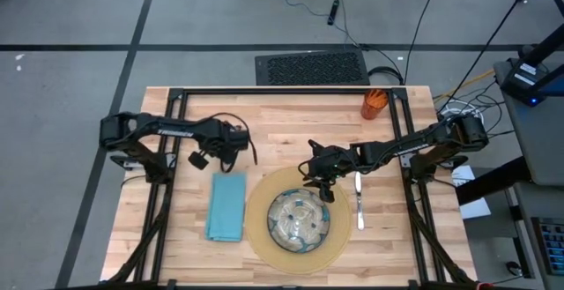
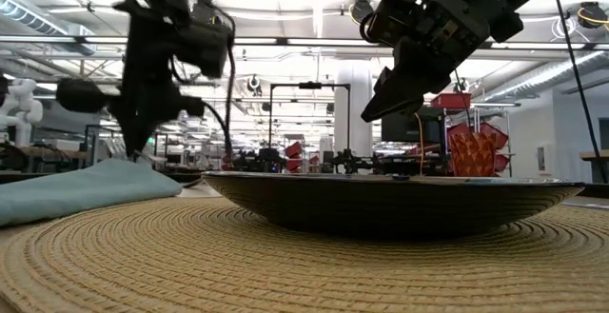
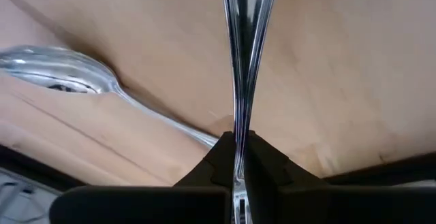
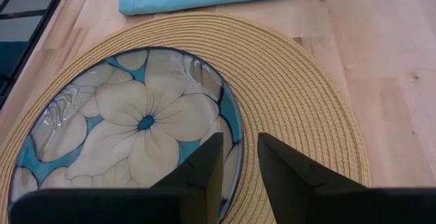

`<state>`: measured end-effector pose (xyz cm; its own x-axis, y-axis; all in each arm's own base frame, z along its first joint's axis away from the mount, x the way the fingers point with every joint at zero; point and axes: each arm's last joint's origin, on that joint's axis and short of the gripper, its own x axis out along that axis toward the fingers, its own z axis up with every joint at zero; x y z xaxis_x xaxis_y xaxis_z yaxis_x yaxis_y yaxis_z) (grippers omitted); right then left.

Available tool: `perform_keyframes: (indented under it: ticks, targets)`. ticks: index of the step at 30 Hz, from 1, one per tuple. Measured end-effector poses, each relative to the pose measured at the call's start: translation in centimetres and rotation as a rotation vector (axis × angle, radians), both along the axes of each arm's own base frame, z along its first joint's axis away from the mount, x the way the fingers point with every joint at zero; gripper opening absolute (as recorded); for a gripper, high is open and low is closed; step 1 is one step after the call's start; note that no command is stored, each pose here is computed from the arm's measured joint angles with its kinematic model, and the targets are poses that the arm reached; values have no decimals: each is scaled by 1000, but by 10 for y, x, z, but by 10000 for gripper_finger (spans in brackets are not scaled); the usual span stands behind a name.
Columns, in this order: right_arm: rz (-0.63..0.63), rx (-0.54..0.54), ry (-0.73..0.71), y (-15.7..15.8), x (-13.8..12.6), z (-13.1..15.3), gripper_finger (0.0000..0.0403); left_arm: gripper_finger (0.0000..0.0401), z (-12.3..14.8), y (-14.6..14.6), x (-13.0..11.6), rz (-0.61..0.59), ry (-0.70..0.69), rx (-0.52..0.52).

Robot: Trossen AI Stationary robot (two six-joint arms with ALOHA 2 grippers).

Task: Set table place
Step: Put the silver fork on the blue napkin on the table

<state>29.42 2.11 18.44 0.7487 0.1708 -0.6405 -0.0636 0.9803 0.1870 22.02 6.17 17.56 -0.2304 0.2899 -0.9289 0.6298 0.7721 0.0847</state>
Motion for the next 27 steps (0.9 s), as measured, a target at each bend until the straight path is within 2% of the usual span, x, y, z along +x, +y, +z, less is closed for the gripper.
perform_keyframes:
  ticks: [9, 12, 16, 21, 27]
  targets:
    - [-14, 15, -1, 0, 0, 0, 84, 0, 32, -52, -5, -130, -118, 26]
    - [-33, 25, -1, 0, 0, 1, 84, 0, 36, -76, -5, -180, -148, -10]
    - [-71, 22, -1, -1, 1, 1, 84, 0, 32, -107, -6, -285, -143, -70]
    - [-96, 30, -14, -1, 2, 2, 84, 0, 23, -139, -7, -420, -127, -88]
    - [-123, 65, -29, -1, 3, 3, 84, 0, 18, -160, -7, -538, -153, -108]
